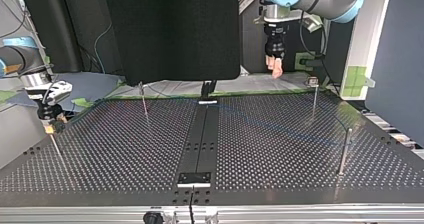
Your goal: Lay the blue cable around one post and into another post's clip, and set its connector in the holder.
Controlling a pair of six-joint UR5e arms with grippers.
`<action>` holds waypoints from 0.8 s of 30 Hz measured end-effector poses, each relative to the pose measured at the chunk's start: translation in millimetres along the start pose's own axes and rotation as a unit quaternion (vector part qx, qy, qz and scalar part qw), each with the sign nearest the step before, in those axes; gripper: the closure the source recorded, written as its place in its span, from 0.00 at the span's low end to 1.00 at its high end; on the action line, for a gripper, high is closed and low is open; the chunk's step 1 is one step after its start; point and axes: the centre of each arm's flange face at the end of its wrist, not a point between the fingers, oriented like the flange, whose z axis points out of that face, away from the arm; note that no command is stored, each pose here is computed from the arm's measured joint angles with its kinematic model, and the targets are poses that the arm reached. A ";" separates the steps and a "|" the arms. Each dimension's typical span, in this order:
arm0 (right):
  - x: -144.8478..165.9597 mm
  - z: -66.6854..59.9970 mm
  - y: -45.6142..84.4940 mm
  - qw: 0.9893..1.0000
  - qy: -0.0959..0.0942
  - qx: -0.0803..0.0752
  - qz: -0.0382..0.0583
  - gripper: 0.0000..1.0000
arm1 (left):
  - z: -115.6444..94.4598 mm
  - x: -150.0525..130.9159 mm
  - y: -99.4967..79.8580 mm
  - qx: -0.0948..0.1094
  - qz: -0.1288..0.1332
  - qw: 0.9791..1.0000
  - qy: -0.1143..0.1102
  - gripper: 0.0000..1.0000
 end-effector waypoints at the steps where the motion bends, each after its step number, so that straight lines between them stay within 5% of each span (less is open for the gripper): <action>1: 0.0 0.0 0.1 1.000 0.000 0.000 0.000 0.05 | -3.1 9.6 -1.1 -0.001 0.005 1.000 0.005 0.00; 16: 0.2 0.3 1.3 1.000 0.002 -0.001 0.000 0.05 | -47.1 103.2 -1.7 -0.012 0.046 0.997 0.054 0.00; 24: 0.3 0.4 1.4 1.000 0.003 -0.001 0.000 0.05 | -62.2 131.9 -5.6 -0.015 0.062 0.996 0.057 0.00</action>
